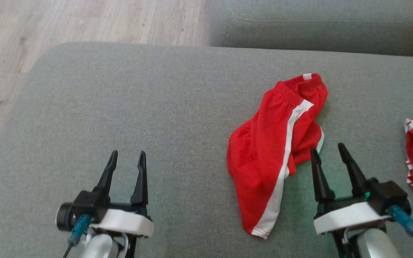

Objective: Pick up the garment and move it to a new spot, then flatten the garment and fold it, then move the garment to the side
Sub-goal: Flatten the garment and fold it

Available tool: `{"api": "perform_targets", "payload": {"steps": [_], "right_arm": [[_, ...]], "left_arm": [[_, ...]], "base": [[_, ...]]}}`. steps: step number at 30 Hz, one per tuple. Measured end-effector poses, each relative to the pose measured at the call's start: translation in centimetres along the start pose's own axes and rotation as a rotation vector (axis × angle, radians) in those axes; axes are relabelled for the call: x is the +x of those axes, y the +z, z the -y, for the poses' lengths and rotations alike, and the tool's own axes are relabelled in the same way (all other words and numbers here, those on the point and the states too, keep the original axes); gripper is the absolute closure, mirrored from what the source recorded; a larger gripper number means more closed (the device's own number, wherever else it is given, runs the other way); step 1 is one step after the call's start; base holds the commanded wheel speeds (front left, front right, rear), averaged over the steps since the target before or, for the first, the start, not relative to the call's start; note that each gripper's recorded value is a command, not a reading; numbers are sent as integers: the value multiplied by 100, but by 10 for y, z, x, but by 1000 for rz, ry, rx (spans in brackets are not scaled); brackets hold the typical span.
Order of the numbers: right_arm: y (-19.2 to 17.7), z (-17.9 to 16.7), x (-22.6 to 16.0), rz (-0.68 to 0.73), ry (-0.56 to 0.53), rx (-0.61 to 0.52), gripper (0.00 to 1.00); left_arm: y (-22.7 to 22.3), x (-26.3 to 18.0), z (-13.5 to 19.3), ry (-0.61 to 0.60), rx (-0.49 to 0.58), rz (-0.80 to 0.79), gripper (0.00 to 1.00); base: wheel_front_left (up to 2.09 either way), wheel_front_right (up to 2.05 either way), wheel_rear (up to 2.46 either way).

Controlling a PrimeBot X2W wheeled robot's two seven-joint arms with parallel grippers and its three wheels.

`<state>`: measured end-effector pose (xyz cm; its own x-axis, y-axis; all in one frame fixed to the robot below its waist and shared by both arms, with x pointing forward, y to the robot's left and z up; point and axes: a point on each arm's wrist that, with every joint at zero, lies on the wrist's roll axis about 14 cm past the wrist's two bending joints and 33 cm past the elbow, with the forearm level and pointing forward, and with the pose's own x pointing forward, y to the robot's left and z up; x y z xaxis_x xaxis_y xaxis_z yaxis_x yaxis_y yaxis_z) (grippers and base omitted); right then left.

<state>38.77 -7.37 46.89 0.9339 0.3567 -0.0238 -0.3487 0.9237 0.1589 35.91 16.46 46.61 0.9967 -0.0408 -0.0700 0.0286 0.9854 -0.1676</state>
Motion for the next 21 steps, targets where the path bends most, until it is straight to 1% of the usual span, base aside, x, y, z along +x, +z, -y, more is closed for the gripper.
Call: {"api": "perform_targets", "payload": {"steps": [5, 7, 9, 12, 15, 18, 21], "right_arm": [[7, 13, 23, 20, -22, -10, 0], [6, 22, 36, -1, -42, -6, 0], [0, 32, 48, -41, -71, 16, 0], [-17, 38, 63, -134, -82, 22, 0], [-36, 34, 75, -222, -76, 61, 0], [-48, 29, 86, -275, -61, 74, 0], [-63, 22, 95, -331, -53, 117, 0]], "left_arm": [[-1, 8, 0, -6, -4, -3, 0], [-8, 8, -1, 3, -12, -21, 0], [-12, 7, -3, 5, -16, -32, 0], [-14, 7, -7, 16, -19, -40, 0], [-16, 7, -12, 29, -20, -48, 0], [-17, 8, -17, 41, -18, -51, 0], [-21, 6, -23, 59, -19, -62, 0]], "base": [[0, 0, 0], [0, 0, 0], [0, 0, 0], [0, 0, 0], [0, 0, 0], [0, 0, 0], [0, 0, 0]]}}
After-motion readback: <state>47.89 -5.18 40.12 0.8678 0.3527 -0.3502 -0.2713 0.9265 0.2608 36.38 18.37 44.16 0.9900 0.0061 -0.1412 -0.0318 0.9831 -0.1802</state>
